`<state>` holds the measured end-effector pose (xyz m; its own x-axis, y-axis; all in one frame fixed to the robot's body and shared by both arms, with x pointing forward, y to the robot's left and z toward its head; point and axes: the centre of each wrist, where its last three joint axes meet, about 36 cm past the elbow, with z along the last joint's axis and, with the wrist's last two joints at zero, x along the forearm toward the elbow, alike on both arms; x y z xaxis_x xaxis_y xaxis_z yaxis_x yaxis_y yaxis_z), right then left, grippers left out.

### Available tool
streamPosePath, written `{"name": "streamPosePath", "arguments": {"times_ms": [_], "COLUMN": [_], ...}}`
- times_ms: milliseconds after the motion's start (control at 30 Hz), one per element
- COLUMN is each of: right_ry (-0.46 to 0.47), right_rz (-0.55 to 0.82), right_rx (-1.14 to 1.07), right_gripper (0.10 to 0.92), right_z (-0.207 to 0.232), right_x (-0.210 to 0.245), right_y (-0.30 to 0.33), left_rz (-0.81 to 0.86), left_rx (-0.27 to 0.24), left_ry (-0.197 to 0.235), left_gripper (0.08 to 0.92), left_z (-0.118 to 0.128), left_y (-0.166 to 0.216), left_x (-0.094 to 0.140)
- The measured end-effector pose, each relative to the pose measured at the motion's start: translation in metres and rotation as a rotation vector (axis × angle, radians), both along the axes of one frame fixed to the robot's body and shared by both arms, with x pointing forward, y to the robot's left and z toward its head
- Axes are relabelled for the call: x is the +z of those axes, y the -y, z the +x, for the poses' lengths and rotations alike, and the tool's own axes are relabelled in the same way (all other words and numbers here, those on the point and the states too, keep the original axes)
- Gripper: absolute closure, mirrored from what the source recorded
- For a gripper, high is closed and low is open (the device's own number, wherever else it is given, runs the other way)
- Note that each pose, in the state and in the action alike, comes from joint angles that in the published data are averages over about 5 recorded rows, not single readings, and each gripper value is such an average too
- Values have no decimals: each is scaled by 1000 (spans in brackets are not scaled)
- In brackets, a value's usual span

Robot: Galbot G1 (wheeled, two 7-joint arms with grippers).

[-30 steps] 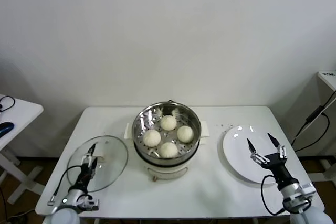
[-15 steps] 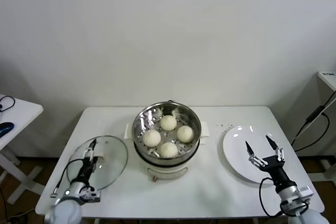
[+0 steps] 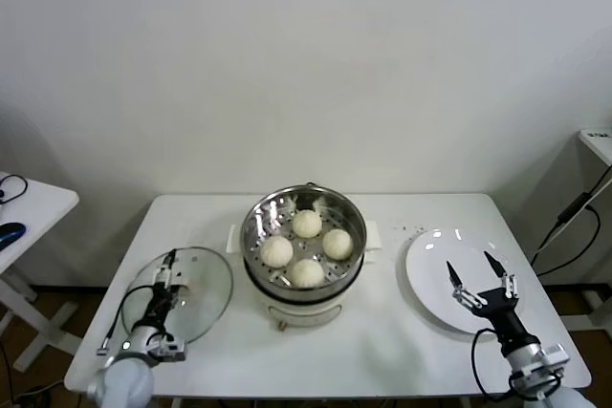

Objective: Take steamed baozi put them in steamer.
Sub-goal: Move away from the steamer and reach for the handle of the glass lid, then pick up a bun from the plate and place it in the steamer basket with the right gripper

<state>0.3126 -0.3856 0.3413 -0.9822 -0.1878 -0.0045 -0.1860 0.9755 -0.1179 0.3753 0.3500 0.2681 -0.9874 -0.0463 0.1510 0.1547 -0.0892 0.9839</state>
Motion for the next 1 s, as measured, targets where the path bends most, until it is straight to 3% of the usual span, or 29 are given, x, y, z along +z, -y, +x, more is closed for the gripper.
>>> {"name": "streamPosePath", "arguments": {"times_ms": [467,733,1000], "right_ry": [2,3,5], "right_rz": [5,4,2], "right_rx": [4,5,9], "right_gripper": [200,200,200], "right_z": [2,4,8], "right_x": [-3,-4,-5], "right_y": [-3,-2,-1], "left_rz": [-33,-44,-48], "left_rx": [13,22,41], "left_ry": [-21,-13,17], "left_gripper": [596,818,848], "left_z": [-1,-3,-8], "left_y": [2,2,3], "left_x": [-13,-14,-9]}}
